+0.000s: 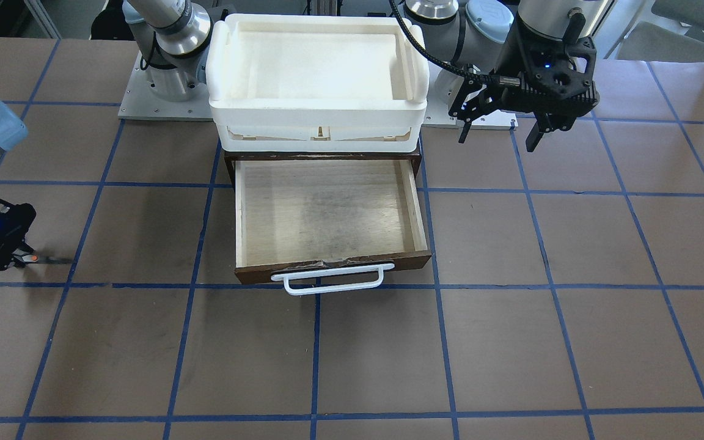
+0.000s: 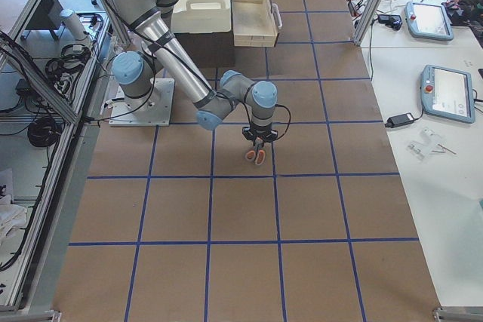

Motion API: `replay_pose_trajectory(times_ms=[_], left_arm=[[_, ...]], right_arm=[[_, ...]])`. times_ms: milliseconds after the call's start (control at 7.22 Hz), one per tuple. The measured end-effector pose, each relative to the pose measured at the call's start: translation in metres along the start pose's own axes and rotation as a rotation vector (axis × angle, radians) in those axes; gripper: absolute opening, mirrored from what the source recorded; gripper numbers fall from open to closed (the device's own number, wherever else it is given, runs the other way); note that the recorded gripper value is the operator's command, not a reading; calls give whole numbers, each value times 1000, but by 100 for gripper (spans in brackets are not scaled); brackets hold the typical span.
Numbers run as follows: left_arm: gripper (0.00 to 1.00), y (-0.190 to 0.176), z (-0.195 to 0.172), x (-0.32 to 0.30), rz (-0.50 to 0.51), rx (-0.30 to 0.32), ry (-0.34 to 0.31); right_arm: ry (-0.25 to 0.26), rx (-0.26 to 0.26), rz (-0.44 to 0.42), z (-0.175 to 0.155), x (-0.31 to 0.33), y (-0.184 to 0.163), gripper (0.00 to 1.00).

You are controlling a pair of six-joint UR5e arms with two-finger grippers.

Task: Put scissors in drawer and close it
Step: 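Lower the right gripper and close it on the scissors' blades, then lift the scissors with the right gripper and carry them over the drawer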

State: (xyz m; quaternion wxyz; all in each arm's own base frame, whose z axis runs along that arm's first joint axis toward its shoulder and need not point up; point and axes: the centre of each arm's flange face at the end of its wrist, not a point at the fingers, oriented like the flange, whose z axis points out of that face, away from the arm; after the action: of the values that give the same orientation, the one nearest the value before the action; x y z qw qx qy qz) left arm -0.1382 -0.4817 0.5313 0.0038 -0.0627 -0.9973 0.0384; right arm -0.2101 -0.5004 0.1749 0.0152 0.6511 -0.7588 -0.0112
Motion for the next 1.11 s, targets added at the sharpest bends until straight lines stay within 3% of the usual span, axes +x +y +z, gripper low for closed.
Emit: replay_pose_trajectory(times_ms=[139,277,554,831,1108], left_arm=[[100,0,0,0,0,0,0],[100,0,0,0,0,0,0],[100,0,0,0,0,0,0],[100,0,0,0,0,1,1],[100,0,0,0,0,0,1]], right_arm=[[0,0,1,0,0,0,26],[2,0,2,-1,0,0,15],[37,-12,1,-17,9,4,12],[82,-21,-21,-59,33,6,12],[126,24,-103,-131,56,-56,12]])
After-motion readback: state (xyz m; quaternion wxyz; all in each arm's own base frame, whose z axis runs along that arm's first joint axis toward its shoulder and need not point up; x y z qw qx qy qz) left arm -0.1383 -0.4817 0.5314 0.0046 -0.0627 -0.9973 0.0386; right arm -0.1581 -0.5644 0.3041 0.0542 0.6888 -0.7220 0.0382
